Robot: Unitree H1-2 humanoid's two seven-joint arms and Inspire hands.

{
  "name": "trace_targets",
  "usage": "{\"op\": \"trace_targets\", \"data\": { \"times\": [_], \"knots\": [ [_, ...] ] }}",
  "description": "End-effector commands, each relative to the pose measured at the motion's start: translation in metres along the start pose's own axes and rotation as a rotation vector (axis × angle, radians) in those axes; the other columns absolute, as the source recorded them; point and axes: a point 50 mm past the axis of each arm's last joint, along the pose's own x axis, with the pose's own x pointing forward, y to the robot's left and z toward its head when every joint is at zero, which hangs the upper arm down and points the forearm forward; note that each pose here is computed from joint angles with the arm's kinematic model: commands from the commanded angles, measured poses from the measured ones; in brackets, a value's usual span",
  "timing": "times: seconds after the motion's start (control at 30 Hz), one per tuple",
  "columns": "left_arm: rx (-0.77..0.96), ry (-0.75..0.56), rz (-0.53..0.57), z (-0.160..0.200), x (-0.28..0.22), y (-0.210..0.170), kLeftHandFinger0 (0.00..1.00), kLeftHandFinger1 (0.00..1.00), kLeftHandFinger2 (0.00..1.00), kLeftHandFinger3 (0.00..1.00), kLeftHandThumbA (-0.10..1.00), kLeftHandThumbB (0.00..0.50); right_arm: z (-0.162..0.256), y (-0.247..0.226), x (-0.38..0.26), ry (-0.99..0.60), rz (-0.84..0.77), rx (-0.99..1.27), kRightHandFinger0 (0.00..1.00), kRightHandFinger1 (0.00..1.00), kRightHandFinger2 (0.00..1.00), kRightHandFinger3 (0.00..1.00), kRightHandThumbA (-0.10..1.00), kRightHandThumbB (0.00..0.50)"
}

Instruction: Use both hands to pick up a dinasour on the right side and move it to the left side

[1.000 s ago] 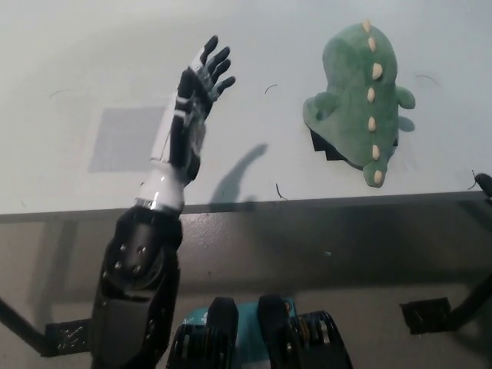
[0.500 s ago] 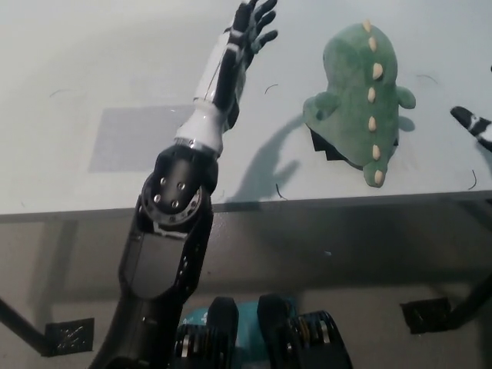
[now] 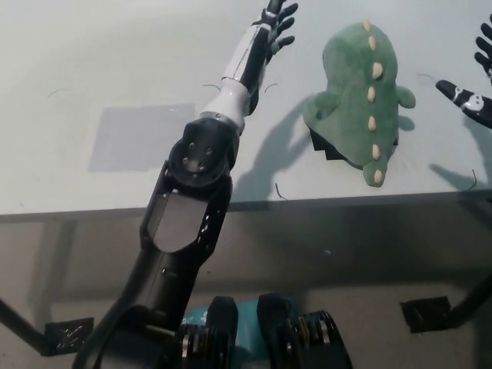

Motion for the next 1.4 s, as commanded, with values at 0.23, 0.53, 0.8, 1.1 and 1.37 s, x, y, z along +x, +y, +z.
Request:
{"op": "trace_targets", "data": {
  "times": [0.23, 0.53, 0.8, 1.1, 1.37],
  "knots": [
    [0.003, -0.04, 0.008, 0.028, 0.044, -0.016, 1.0, 1.0, 1.0, 1.0, 1.0, 0.259, 0.009, 0.0, 0.06, 0.0, -0.01, -0.074, 1.0, 1.0, 1.0, 1.0, 1.0, 0.059],
    [-0.033, 0.066, 0.015, 0.013, 0.053, -0.023, 1.0, 1.0, 1.0, 1.0, 1.0, 0.207, -0.011, 0.005, 0.085, 0.077, 0.001, 0.033, 1.0, 1.0, 1.0, 1.0, 1.0, 0.075],
    [0.007, 0.15, 0.025, -0.016, 0.045, -0.025, 1.0, 1.0, 1.0, 1.0, 1.0, 0.24, -0.031, 0.017, 0.09, 0.158, -0.01, 0.01, 1.0, 1.0, 1.0, 1.0, 1.0, 0.137],
    [-0.03, 0.315, 0.007, -0.049, 0.032, -0.022, 1.0, 1.0, 1.0, 1.0, 1.0, 0.278, -0.051, 0.022, 0.094, 0.251, -0.01, 0.008, 1.0, 1.0, 1.0, 1.0, 1.0, 0.088],
    [-0.018, 0.397, -0.007, -0.073, 0.017, -0.023, 1.0, 1.0, 1.0, 1.0, 1.0, 0.318, -0.08, 0.032, 0.077, 0.315, 0.002, 0.022, 1.0, 1.0, 1.0, 1.0, 1.0, 0.155]
  ]
}}
